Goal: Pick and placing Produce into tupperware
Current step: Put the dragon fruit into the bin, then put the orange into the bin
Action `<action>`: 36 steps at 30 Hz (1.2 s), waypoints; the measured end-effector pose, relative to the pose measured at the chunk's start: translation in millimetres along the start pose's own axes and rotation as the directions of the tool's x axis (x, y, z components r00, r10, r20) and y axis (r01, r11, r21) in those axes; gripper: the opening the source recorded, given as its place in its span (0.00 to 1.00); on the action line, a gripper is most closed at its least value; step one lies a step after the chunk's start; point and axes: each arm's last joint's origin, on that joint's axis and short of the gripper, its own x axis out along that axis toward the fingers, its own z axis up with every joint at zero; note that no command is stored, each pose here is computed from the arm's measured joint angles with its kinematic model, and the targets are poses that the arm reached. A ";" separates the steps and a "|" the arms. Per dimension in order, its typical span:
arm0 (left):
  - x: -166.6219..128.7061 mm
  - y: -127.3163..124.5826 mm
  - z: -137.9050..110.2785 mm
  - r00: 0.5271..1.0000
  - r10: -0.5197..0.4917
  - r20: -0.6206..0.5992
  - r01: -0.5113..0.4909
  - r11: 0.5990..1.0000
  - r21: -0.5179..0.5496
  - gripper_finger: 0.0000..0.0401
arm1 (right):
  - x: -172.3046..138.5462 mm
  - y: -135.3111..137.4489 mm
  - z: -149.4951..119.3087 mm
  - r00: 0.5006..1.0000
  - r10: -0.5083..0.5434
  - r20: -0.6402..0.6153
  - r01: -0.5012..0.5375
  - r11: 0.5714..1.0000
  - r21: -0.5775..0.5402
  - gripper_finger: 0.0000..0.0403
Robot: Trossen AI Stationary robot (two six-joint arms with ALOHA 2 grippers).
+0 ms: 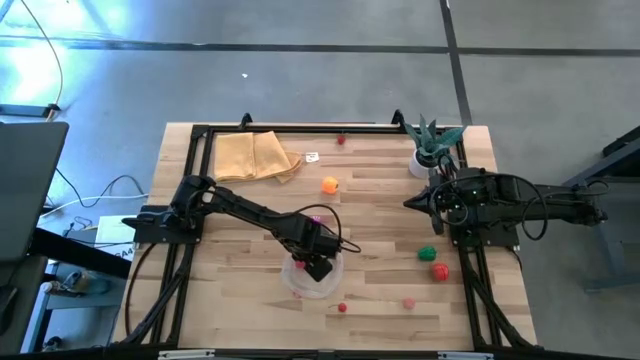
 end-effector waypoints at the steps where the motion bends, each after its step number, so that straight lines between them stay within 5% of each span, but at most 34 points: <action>1: -2.1 -0.8 0.1 1.000 -0.002 -0.005 0.002 1.000 -0.001 0.63 | 0.0 0.0 0.0 1.000 0.000 0.000 0.000 1.000 0.000 0.00; 10: -56.7 -12.6 8.5 0.991 0.074 0.113 -0.074 0.997 0.001 0.63 | 0.0 0.0 0.0 1.000 0.000 0.000 0.000 1.000 0.000 0.00; 19: -145.1 4.2 63.7 0.908 0.048 0.417 -0.025 0.998 -0.059 0.63 | 0.0 0.0 0.0 1.000 0.000 0.000 0.000 1.000 0.000 0.00; 25: -154.8 48.6 120.6 0.894 -0.026 0.448 0.034 0.999 -0.011 0.63 | 0.0 0.0 0.0 1.000 0.000 0.000 0.000 1.000 0.000 0.00; 36: -96.0 93.8 183.7 0.959 -0.086 0.269 0.116 0.988 -0.101 0.71 | 0.0 -0.1 -0.7 1.000 -0.001 -0.007 0.001 1.000 0.000 0.00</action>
